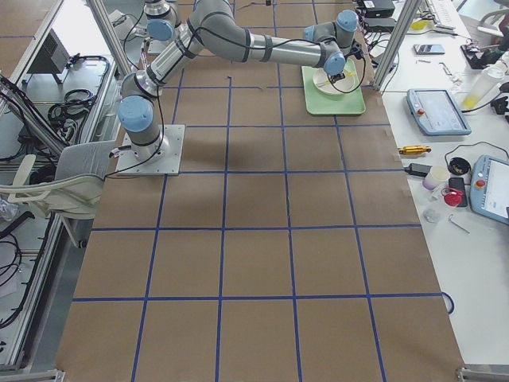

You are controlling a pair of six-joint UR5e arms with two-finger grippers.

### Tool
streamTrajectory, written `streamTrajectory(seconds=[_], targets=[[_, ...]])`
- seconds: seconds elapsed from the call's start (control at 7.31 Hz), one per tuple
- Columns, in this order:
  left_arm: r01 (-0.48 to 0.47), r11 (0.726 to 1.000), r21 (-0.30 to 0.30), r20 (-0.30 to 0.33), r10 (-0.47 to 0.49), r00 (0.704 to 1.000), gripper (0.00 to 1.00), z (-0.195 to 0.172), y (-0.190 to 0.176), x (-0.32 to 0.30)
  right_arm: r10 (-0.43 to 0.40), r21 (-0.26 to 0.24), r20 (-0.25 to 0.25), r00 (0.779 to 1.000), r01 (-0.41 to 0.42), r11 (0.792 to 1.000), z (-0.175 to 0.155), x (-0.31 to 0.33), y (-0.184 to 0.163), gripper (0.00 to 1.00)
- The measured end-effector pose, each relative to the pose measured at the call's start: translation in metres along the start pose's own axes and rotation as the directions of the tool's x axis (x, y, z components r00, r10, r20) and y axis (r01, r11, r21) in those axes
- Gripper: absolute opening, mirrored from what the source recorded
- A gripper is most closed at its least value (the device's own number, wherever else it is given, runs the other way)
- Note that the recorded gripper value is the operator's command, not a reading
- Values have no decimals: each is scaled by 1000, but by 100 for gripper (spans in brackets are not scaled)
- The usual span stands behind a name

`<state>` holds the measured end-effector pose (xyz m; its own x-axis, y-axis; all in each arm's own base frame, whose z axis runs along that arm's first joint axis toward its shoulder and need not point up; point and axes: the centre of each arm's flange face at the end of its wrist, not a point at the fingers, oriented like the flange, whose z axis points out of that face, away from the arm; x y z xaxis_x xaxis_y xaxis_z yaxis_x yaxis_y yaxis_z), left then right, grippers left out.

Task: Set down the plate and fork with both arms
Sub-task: 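Lift the fork out with the right gripper and lower it beside the plate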

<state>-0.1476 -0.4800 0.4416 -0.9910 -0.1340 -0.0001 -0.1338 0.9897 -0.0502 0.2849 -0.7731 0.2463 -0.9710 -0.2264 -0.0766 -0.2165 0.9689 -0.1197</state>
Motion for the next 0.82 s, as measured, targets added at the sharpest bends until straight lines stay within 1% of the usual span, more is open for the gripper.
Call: streamTrajectory(seconds=[0.14, 0.27, 0.41, 0.55, 0.68, 0.82], targets=[[1, 1000, 0, 0, -1, 1000, 100, 0, 0, 0, 70, -16, -17, 997, -70, 997, 4, 21, 5, 17], [1, 1000, 0, 0, -1, 1000, 100, 0, -1, -1, 136, -40, -23, 990, -137, 990, 14, 37, 11, 17], [2, 1000, 0, 0, -2, 1000, 100, 1, -1, -1, 197, -65, -24, 980, -198, 978, 26, 48, 17, 26], [3, 1000, -1, 0, -3, 1000, 100, 1, -1, -1, 236, -84, -25, 971, -237, 968, 35, 53, 23, 66], [3, 1000, -2, 0, -3, 1000, 100, 1, -1, -1, 257, -94, -21, 966, -258, 962, 40, 54, 26, 100], [3, 1000, -2, 0, -3, 1000, 100, 2, -1, 0, 268, -99, -7, 963, -267, 959, 41, 54, 27, 100]])
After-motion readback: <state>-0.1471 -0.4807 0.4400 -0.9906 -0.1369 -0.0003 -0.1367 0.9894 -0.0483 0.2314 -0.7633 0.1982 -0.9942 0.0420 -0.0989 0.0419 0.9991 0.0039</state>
